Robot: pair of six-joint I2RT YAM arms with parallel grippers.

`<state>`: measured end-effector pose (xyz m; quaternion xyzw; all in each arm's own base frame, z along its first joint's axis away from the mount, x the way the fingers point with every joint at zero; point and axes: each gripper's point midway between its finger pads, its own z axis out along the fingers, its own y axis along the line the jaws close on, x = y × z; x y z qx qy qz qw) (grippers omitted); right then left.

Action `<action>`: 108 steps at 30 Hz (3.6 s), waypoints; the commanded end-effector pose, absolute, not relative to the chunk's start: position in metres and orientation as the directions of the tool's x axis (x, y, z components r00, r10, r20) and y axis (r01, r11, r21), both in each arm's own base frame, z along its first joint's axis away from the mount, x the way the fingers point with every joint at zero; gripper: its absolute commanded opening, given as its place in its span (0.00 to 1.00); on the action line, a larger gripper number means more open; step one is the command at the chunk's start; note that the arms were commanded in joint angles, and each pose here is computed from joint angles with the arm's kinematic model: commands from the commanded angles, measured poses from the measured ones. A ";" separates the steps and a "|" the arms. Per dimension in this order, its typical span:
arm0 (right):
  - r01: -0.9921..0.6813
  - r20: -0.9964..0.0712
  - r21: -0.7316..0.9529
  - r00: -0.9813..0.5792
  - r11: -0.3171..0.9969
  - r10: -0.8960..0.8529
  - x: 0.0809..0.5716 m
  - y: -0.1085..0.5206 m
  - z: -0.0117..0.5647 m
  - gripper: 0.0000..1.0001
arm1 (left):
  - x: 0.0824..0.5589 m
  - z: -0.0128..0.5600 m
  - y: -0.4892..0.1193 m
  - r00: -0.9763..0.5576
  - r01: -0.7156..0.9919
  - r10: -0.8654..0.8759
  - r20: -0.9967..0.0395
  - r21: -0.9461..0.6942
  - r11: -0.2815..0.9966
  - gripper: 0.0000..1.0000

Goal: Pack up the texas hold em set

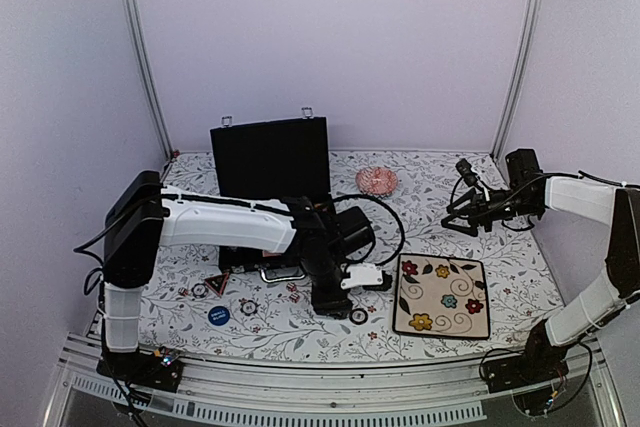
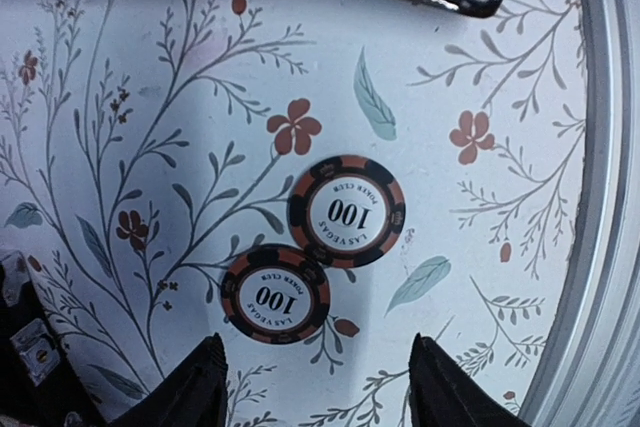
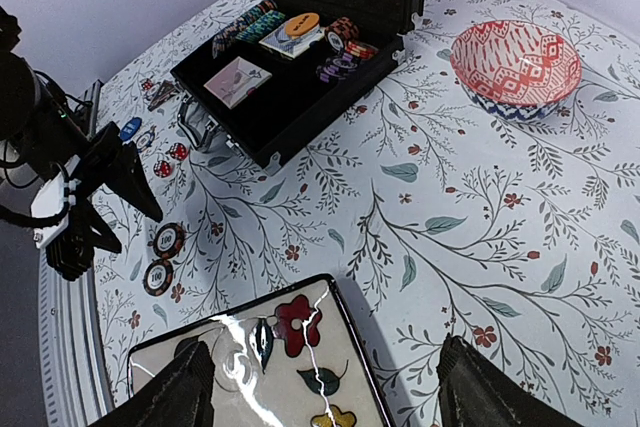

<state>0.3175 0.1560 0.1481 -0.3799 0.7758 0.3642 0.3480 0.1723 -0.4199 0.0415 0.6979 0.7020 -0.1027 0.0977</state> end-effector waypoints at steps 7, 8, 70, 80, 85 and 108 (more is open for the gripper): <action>-0.852 -0.827 0.293 -0.454 0.435 -0.332 0.320 0.156 0.155 0.77 | 0.187 0.013 -0.426 0.059 0.998 0.961 -0.269 0.027 -0.053 0.57; -0.851 -0.826 0.293 -0.455 0.436 -0.333 0.320 0.156 0.154 0.77 | 0.187 0.012 -0.426 0.061 0.998 0.961 -0.270 0.030 -0.055 0.57; -0.854 -0.822 0.310 -0.462 0.419 -0.333 0.318 0.158 0.153 0.77 | 0.155 0.029 -0.465 0.096 0.994 0.938 -0.333 -0.018 -0.108 0.38; -0.853 -0.820 0.312 -0.464 0.418 -0.334 0.318 0.158 0.152 0.77 | 0.151 0.021 -0.469 0.114 0.992 0.938 -0.328 -0.006 -0.123 0.41; -0.852 -0.819 0.315 -0.466 0.418 -0.334 0.319 0.158 0.151 0.77 | 0.150 0.019 -0.471 0.120 0.992 0.940 -0.321 0.005 -0.125 0.44; -0.854 -0.819 0.319 -0.467 0.411 -0.333 0.317 0.158 0.152 0.77 | 0.154 0.008 -0.461 0.098 0.995 0.959 -0.266 0.015 -0.097 0.52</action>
